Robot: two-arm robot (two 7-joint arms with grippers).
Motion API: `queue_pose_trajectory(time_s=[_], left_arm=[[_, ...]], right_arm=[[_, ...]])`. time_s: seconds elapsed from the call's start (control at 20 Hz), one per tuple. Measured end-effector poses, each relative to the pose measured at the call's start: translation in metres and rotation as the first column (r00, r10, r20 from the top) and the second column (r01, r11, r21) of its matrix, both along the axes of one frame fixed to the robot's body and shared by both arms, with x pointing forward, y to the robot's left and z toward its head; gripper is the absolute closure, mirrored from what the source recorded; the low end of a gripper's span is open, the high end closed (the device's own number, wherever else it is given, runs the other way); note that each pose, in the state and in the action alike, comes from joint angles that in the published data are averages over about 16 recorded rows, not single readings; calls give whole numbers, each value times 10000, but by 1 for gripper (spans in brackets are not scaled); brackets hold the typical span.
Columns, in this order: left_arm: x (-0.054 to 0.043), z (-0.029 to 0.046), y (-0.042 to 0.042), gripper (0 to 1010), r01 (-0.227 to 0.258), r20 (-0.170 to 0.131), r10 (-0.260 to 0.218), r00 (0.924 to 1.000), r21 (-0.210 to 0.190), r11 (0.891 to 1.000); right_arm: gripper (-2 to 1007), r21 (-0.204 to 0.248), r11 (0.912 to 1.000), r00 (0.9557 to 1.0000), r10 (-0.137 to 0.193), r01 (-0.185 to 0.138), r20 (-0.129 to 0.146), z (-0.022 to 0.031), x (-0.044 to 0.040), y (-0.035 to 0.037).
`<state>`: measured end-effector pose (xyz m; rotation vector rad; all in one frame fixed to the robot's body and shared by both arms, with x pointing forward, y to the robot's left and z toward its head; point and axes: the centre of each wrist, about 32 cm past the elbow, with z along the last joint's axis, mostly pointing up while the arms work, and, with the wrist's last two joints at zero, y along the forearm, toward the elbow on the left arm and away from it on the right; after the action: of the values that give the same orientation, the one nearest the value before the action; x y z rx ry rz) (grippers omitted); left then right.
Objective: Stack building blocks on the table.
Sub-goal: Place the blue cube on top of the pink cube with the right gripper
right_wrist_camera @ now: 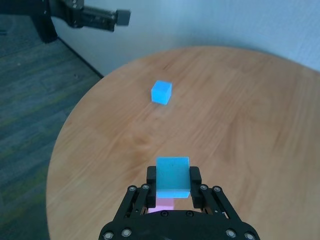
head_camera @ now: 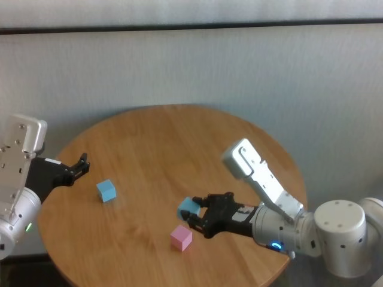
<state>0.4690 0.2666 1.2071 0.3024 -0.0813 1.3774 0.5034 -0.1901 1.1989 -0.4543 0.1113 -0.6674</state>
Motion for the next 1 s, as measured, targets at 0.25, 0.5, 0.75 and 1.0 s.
queue_pose_trajectory(time_s=[0.25, 0.5, 0.75, 1.0], left_arm=[[0, 0, 0, 11, 0, 0, 0, 10000, 0, 10000], [0, 0, 0, 11, 0, 0, 0, 10000, 0, 10000], [0, 0, 0, 11, 0, -1, 0, 10000, 0, 10000], [0, 0, 0, 11, 0, -1, 0, 10000, 0, 10000]], right_arm=[[639, -107, 9998, 9995, 184, -187, -274, -45, -68, 65], [638, -239, 9993, 9986, 267, -278, -464, -89, -101, 96], [639, -381, 9988, 9979, 288, -310, -574, -119, -111, 106], [639, -484, 9984, 9976, 273, -304, -633, -137, -96, 111]])
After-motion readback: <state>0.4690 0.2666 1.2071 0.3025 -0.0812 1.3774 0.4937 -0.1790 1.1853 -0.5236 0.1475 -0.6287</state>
